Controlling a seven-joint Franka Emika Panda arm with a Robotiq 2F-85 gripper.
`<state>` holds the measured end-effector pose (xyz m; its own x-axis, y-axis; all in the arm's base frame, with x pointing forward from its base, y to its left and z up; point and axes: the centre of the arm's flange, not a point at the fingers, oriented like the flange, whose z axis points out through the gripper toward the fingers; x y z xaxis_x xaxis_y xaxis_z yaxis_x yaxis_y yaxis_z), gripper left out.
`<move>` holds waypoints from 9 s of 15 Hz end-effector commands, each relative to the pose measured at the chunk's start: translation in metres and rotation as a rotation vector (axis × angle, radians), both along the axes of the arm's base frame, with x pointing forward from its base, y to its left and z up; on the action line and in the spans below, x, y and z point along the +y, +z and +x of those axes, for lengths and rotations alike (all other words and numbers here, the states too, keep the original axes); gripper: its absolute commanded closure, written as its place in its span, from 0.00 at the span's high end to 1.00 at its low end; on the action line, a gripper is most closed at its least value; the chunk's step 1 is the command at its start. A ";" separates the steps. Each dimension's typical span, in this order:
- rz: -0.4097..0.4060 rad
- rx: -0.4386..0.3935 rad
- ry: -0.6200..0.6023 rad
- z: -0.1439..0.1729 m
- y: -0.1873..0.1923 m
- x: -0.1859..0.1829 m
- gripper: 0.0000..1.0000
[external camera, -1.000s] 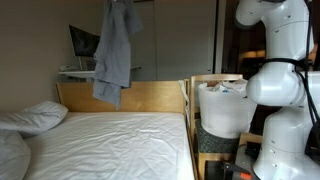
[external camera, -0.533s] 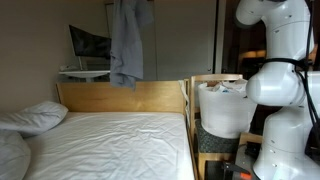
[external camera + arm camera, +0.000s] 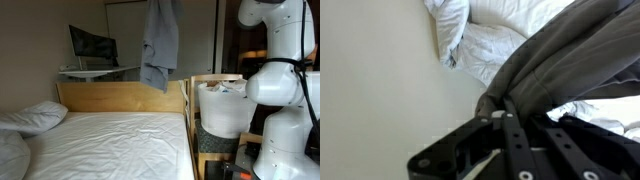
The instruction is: Put the clothes on the bed in the laundry hamper
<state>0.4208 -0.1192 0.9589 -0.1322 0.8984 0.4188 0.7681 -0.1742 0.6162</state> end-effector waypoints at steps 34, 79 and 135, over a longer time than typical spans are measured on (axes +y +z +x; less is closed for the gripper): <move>-0.393 -0.012 -0.805 -0.170 0.045 -0.268 0.05; -0.284 0.608 -0.749 -0.280 -0.221 -0.381 0.04; -0.161 0.252 -0.006 -0.163 -0.097 -0.222 1.00</move>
<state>0.2565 -0.3765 0.8680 0.0258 0.9634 0.2667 0.9101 -0.1330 0.3924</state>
